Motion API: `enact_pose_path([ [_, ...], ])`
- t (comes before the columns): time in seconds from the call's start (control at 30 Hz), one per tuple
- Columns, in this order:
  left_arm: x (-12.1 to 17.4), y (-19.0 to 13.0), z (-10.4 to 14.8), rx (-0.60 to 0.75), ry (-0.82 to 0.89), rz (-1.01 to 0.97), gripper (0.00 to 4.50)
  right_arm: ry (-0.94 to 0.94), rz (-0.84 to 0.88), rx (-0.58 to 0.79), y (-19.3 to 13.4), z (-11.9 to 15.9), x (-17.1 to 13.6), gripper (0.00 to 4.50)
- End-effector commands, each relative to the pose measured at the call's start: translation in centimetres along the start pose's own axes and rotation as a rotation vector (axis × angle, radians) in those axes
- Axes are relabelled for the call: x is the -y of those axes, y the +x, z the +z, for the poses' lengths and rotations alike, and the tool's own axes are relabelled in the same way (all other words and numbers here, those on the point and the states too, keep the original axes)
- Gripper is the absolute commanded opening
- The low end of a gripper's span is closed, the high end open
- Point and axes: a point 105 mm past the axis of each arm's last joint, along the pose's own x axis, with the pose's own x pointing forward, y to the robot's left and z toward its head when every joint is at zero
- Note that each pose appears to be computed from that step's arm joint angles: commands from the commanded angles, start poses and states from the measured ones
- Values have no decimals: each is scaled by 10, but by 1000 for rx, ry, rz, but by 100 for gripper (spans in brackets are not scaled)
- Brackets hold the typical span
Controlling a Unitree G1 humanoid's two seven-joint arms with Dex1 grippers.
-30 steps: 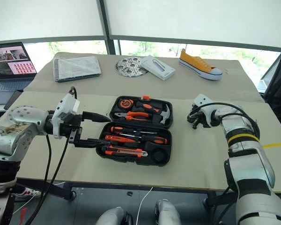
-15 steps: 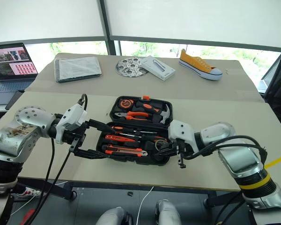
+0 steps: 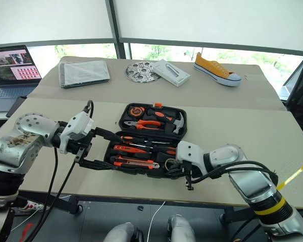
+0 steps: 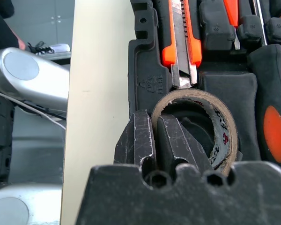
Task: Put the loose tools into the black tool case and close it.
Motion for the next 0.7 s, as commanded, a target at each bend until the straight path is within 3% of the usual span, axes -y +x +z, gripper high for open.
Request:
enact_pose_path([
  [0.03, -3, -4, 4, -11, 40, 13, 450, -8, 1, -43, -1, -7, -2, 92],
  [0.3, -5, -6, -1, -19, 33, 30, 450, -15, 71, 79, -19, 26, -11, 356],
  [0.47, -24, -26, -29, -51, -62, 233, 450, 98, -121, 162, -54, 30, 22, 356],
  [0.5, -27, -30, -34, -57, -75, 271, 450, 116, -158, 166, -58, 27, 27, 330],
  [0.6, -38, -58, -63, -88, -163, 466, 383, 199, -356, 144, -79, -2, 51, 252],
  [0.7, -39, -70, -87, -138, -197, 553, 272, 226, -458, 100, -86, -27, 61, 155],
])
